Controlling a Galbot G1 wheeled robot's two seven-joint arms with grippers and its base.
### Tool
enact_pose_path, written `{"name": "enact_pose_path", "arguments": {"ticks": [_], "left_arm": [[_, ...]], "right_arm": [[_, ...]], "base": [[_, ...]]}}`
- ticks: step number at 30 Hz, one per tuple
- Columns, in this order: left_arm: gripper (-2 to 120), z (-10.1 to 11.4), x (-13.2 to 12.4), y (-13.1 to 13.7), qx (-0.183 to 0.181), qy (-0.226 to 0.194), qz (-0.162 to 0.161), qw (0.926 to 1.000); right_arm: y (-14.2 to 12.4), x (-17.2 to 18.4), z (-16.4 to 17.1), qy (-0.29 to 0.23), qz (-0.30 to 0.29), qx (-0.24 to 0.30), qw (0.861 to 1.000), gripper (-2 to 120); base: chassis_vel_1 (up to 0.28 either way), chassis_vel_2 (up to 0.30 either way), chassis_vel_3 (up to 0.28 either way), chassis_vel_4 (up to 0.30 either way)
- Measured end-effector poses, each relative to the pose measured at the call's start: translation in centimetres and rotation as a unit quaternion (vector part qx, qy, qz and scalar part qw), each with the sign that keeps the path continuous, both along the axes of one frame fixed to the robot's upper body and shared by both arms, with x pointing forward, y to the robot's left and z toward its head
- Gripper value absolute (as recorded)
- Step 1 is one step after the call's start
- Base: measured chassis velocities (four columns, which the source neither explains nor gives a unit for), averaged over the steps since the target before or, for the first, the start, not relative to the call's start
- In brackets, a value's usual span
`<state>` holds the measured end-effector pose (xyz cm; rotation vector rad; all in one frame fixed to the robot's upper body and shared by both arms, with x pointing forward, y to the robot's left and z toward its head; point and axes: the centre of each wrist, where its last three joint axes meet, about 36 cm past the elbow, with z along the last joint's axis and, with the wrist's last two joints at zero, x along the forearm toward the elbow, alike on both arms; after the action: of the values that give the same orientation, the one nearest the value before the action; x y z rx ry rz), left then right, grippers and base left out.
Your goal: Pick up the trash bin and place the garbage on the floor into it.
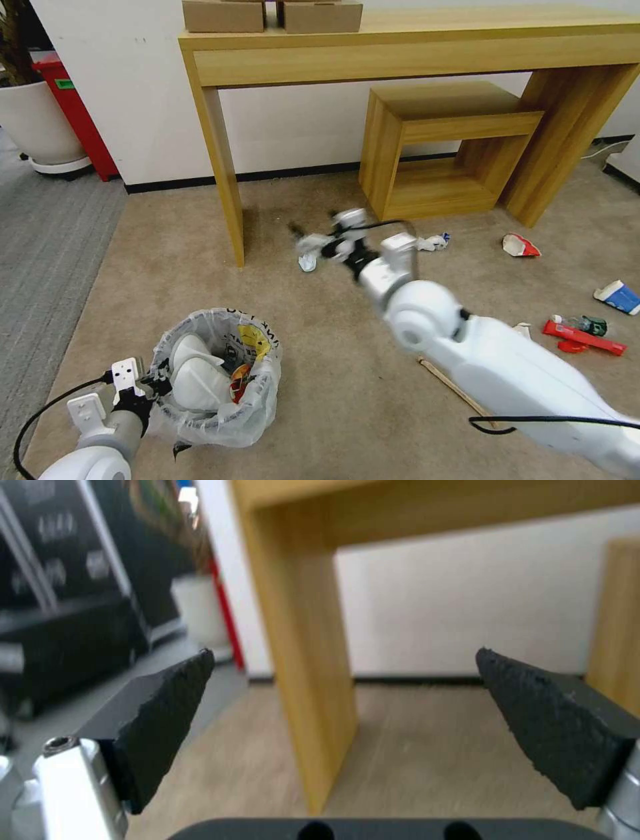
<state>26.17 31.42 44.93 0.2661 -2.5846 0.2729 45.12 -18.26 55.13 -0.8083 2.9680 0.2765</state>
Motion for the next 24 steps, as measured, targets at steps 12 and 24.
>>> {"name": "enact_pose_path", "arguments": {"ticks": [12,24], "left_arm": [[1,0.8,-0.2,0.3,0.009,-0.005,-0.006,0.9999],[1,1.3,-0.1,0.3,0.016,-0.01,-0.026,0.9995]], "right_arm": [[-9.1,-3.3,0.3,-0.023,-0.116,0.061,0.991,100],[-13.5,-7.1,-5.3,0.046,-0.264,-0.006,0.963,100]], "base": [[0.0,0.0,0.0,0.0],[0.0,0.0,0.0,0.0]]}}
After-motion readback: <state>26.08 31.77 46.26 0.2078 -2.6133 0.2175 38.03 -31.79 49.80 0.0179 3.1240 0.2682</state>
